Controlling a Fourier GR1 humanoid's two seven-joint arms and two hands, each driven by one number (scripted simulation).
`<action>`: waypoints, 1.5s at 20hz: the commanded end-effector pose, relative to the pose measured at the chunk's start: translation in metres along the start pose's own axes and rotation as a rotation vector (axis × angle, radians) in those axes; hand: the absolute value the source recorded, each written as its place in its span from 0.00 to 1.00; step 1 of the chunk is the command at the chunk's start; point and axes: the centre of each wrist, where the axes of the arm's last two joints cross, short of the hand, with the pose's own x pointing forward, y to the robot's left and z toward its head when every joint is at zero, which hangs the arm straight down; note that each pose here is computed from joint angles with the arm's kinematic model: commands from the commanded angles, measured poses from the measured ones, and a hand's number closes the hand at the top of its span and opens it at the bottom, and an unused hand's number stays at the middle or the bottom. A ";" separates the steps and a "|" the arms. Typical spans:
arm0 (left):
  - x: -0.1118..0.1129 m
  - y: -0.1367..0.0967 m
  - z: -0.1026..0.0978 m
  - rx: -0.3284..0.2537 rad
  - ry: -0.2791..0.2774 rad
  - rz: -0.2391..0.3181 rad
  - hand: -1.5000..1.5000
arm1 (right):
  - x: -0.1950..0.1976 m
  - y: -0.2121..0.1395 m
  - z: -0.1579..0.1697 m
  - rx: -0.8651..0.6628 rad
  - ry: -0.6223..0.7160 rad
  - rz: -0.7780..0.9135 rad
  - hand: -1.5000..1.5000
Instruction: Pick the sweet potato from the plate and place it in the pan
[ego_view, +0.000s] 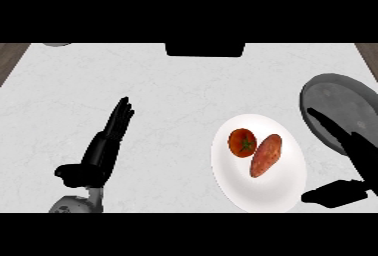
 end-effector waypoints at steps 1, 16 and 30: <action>0.001 0.006 -0.002 -0.004 -0.007 -0.003 0.50 | 0.006 0.020 -0.024 0.122 0.070 0.145 0.00; -0.006 0.008 0.024 0.025 0.001 0.011 0.50 | 0.014 0.063 -0.056 0.170 0.168 0.176 0.00; 0.015 -0.008 0.008 0.023 -0.008 0.003 0.50 | -0.005 0.099 -0.088 0.176 0.184 0.127 0.00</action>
